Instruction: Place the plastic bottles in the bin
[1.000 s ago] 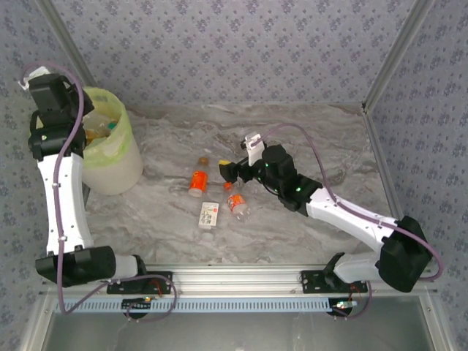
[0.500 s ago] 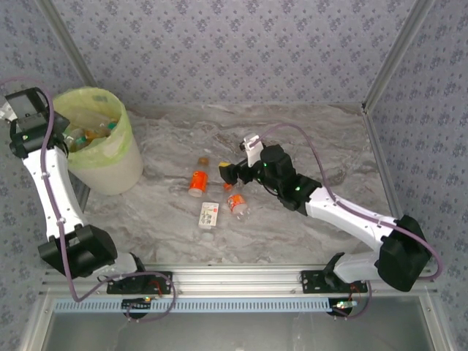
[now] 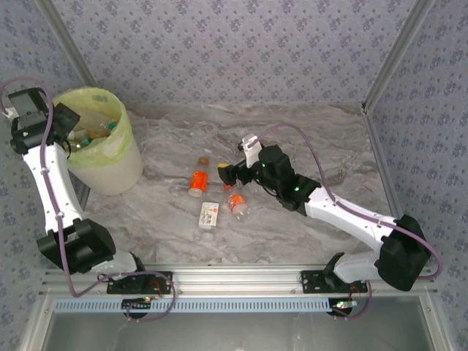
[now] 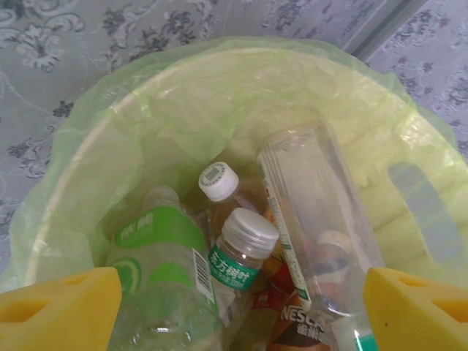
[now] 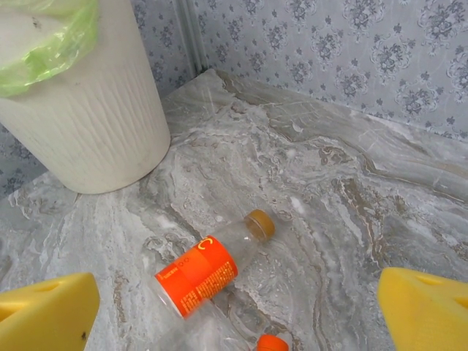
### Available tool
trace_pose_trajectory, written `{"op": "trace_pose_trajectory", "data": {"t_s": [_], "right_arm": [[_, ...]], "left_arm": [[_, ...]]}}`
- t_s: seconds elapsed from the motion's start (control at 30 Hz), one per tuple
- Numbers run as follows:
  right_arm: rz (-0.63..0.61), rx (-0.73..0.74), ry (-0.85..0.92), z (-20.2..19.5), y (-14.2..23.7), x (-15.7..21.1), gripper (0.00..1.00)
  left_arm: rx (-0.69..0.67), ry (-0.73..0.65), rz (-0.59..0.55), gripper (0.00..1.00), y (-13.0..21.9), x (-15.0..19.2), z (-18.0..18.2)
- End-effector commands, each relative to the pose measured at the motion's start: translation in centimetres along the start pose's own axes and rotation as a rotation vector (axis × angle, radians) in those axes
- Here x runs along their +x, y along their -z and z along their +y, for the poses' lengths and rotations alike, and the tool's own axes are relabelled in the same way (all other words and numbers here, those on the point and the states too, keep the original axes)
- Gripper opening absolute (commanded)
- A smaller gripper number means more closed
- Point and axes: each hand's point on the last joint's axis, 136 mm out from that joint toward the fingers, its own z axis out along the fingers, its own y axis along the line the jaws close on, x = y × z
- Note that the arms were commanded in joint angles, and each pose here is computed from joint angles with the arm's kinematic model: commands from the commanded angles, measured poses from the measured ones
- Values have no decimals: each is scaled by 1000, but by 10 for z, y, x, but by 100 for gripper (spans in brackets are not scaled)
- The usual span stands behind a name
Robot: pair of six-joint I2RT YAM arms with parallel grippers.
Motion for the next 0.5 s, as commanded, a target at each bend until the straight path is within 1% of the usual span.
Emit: {"op": "trace_pose_trajectory", "data": {"t_s": [0.0, 0.13, 0.23, 0.37, 0.4, 0.47], "right_arm": [[-21, 39, -28, -4, 2, -12, 100], [13, 117, -60, -18, 3, -3, 100], [48, 214, -128, -35, 8, 10, 100], [126, 229, -159, -38, 11, 30, 100], [150, 238, -167, -39, 12, 36, 100], [184, 262, -178, -42, 16, 46, 100]], "left_arm": [[107, -47, -42, 90, 34, -6, -24], [184, -105, -67, 99, 54, 3, -50], [258, -150, -58, 100, 66, 20, -74], [366, -210, -29, 99, 78, 53, -103], [409, -218, -39, 100, 82, 57, -113], [478, -236, -14, 99, 88, 73, -126]]}}
